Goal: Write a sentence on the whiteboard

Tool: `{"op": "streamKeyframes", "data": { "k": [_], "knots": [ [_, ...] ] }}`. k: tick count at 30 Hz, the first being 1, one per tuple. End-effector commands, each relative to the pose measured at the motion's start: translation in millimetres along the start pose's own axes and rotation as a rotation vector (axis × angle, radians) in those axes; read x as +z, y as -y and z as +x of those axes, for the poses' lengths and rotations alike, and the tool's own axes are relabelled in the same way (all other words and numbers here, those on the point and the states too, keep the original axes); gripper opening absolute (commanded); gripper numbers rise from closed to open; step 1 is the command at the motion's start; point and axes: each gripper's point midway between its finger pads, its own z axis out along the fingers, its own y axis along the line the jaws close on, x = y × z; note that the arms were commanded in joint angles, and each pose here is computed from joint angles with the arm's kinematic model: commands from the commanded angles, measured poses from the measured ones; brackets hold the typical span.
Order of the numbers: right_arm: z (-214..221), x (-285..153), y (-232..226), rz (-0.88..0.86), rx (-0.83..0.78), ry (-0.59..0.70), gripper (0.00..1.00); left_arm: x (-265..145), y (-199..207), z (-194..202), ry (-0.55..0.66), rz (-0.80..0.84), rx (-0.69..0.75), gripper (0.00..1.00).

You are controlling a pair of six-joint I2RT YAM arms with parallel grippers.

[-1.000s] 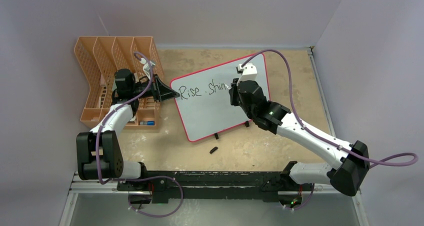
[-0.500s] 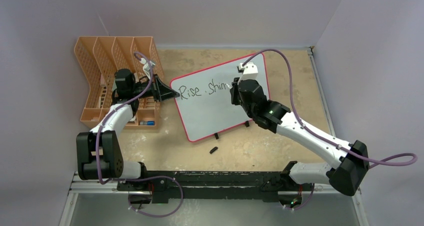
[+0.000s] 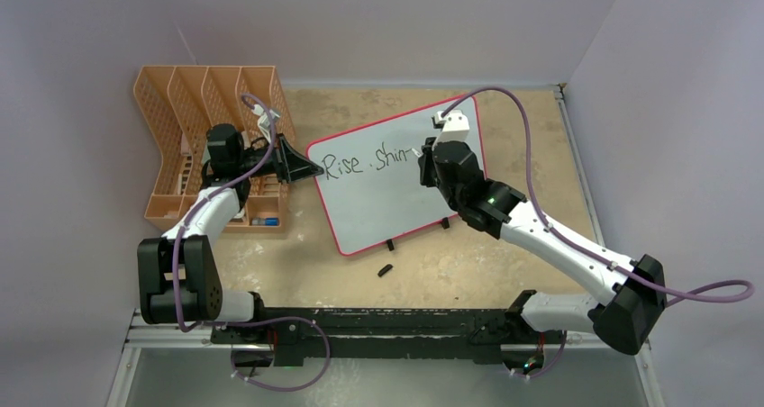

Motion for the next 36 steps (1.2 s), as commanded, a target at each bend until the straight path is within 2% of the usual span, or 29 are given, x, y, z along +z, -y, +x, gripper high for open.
{"op": "streamKeyframes", "data": {
  "k": [1, 36],
  "knots": [
    [-19, -2, 4, 0.017, 0.018, 0.063, 0.0, 3, 6, -10, 0.007, 0.002, 0.075, 0.0],
    [-33, 3, -14, -0.054, -0.007, 0.095, 0.0, 3, 5, -11, 0.01, -0.002, 0.077, 0.0]
  ]
}}
